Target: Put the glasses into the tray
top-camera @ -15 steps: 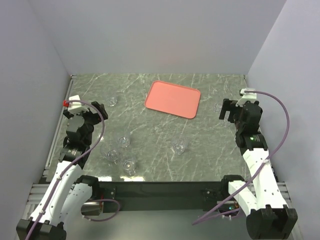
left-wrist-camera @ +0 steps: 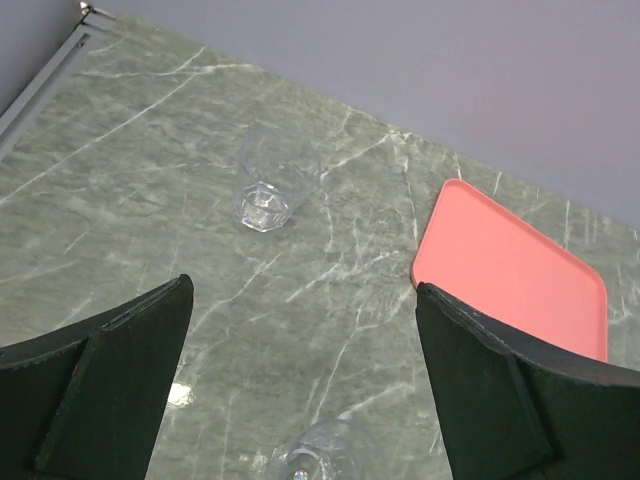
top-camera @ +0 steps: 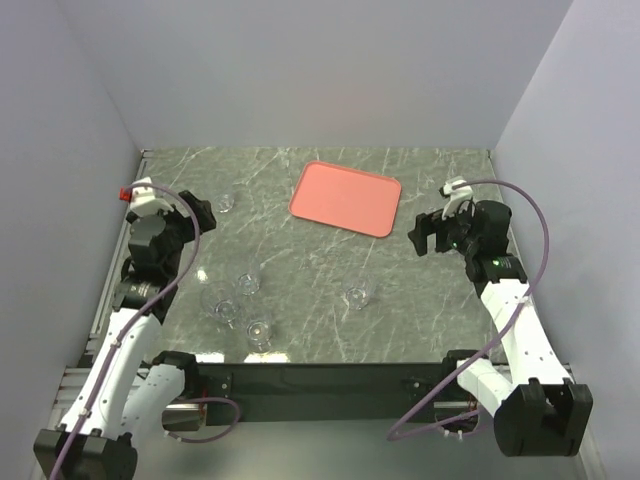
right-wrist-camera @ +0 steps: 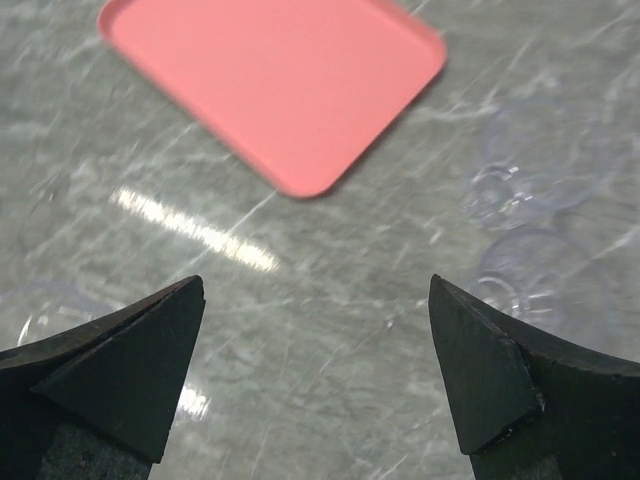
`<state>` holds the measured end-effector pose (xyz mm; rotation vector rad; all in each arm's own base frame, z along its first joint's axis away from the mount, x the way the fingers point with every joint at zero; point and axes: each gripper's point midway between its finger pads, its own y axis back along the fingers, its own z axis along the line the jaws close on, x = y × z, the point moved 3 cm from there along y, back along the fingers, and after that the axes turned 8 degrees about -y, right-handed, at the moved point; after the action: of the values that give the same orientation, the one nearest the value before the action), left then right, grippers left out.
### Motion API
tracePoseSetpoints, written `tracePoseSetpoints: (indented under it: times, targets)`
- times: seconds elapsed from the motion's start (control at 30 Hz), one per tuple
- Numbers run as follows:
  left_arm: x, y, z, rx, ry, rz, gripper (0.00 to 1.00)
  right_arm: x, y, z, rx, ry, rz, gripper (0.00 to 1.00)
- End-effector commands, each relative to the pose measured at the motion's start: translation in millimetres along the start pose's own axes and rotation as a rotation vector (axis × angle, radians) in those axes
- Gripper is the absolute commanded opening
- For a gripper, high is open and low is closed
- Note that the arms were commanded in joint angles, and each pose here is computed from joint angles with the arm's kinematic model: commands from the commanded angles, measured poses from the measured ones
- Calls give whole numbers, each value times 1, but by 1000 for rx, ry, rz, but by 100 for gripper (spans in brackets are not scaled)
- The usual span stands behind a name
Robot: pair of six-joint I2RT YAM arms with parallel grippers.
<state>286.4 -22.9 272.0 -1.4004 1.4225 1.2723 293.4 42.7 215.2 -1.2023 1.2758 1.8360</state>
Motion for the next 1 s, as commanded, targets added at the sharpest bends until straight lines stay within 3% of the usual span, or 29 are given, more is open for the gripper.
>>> tracePoseSetpoints:
  times: [0.0, 0.17, 0.47, 0.7, 0.87, 0.97]
  targets:
    - [-21, -5, -1, 14, 115, 6, 99, -17, 7, 14, -100, 72, -33, 100]
    - [-32, -22, -8, 65, 209, 48, 99, -7, 19, 15, -77, 114, -26, 100]
    - [-30, -83, 5, -11, 344, 190, 93, -11, 35, 20, -73, 163, -75, 100]
    - [13, -147, 19, -91, 399, 403, 84, -6, 38, 21, -80, 190, -79, 100]
    - [23, -180, 23, -129, 394, 459, 78, -2, 34, 19, -80, 194, -57, 100]
    - [52, -201, 35, -205, 386, 560, 68, -1, 33, 17, -71, 197, -53, 99]
